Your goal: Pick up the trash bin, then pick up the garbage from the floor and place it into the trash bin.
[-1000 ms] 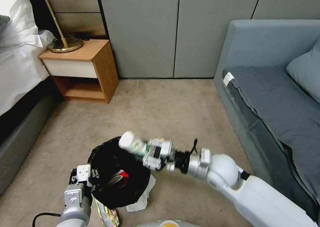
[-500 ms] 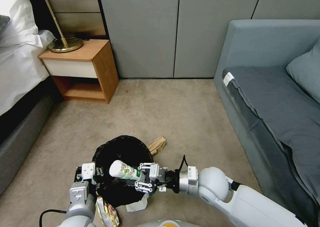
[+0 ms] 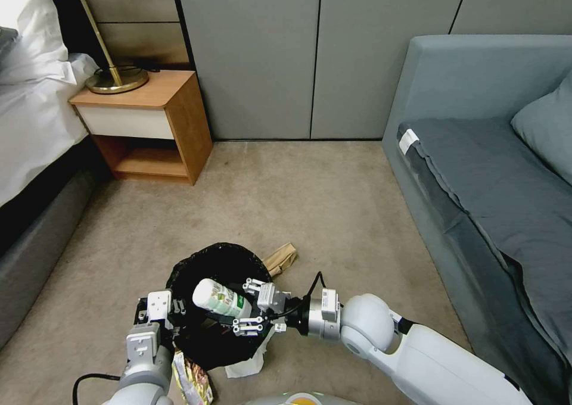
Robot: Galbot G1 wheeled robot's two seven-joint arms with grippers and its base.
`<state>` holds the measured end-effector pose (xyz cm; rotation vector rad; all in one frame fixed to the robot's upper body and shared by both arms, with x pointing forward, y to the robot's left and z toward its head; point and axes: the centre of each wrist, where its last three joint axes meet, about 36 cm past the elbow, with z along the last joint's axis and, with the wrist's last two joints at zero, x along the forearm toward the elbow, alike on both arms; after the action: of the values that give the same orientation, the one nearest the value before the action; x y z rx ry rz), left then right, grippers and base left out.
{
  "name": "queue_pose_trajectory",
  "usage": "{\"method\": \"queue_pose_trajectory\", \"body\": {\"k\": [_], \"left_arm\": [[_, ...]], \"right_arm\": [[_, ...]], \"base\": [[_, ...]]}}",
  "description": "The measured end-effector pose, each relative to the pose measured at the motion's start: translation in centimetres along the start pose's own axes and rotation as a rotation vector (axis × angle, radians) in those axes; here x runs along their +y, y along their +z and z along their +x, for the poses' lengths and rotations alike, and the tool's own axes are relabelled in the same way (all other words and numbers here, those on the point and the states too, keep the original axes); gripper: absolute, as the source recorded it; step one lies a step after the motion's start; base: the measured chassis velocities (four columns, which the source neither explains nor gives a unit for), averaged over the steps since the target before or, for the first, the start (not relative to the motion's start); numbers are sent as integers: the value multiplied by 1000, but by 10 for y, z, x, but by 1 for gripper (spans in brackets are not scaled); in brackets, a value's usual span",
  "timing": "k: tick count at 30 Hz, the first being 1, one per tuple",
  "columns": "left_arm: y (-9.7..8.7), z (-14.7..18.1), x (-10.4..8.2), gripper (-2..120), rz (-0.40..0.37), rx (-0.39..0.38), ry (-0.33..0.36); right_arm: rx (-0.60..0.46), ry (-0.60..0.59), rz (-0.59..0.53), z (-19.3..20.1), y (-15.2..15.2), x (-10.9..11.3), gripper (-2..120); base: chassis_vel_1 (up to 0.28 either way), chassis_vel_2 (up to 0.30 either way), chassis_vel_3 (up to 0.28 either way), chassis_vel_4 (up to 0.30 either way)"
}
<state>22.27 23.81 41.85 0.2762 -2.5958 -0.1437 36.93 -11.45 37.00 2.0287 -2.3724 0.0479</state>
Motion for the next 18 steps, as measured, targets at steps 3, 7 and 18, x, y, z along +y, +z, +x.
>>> {"method": "queue_pose_trajectory", "body": {"k": [3, 7, 18], "left_arm": [[1, -1, 0, 1, 0, 5, 0], [3, -1, -1, 1, -2, 10, 3], [4, -1, 2, 1, -10, 18, -2]], "right_arm": [[-8, 5, 6, 0, -2, -3, 78], [-18, 10, 11, 0, -5, -5, 94], [-133, 83, 73, 4, -49, -12, 100]], "base": [[0, 0, 0, 0], [0, 0, 0, 0], [0, 0, 0, 0]]}}
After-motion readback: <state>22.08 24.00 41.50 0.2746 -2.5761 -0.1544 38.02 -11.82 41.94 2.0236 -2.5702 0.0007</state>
